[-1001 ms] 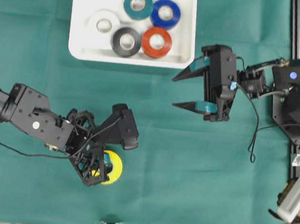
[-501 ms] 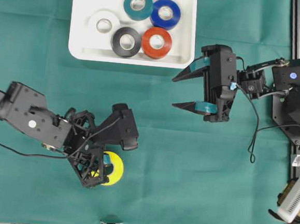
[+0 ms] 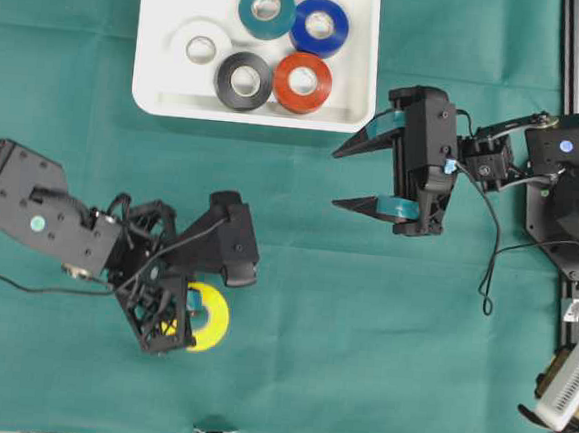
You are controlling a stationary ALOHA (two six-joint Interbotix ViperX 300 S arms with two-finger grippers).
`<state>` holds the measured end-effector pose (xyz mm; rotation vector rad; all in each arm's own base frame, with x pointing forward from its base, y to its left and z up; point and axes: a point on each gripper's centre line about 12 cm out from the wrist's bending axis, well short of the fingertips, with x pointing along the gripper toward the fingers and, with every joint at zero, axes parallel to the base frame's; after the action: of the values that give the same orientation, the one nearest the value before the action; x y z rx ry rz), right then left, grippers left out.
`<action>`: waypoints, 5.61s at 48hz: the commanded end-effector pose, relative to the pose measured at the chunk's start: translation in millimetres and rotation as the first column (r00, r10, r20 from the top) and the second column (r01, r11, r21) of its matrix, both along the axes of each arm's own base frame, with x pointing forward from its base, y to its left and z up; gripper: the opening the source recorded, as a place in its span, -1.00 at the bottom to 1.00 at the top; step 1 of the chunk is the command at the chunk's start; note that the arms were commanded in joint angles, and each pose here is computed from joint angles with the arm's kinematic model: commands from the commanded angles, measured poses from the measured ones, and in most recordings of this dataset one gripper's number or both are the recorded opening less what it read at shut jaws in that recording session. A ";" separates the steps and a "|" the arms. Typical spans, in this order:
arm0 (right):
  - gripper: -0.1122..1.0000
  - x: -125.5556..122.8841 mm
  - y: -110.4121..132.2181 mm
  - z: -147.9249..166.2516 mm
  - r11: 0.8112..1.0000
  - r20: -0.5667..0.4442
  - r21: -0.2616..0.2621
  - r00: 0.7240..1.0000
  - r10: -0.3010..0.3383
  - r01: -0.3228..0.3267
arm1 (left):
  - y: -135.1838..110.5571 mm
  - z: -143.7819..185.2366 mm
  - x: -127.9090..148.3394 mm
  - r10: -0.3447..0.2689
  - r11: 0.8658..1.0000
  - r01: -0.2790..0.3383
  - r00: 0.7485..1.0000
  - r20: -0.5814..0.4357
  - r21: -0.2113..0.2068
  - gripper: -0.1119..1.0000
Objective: Put the tape alternately from left to right into the white case.
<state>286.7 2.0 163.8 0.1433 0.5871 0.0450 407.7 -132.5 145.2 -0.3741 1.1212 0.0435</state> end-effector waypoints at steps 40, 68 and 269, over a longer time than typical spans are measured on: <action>0.43 2.1 1.3 7.4 1.000 0.028 0.004 1.000 0.004 -0.004 | 201.8 59.5 -20.7 0.154 0.968 -0.181 0.975 0.158 0.174 -0.84; 0.43 2.2 1.3 7.6 1.000 0.029 0.009 1.000 0.001 -0.001 | 310.6 41.2 -42.2 0.324 0.901 -0.365 0.926 0.194 0.237 -0.85; 0.43 -36.6 2.8 46.8 1.000 0.203 0.003 0.979 0.004 -0.005 | 128.4 73.7 -135.8 -0.170 0.957 -0.015 0.781 0.601 0.290 0.21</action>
<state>252.8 4.2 202.7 0.1395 0.4167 0.0592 274.0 -3.7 209.4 -0.0654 0.5034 0.0050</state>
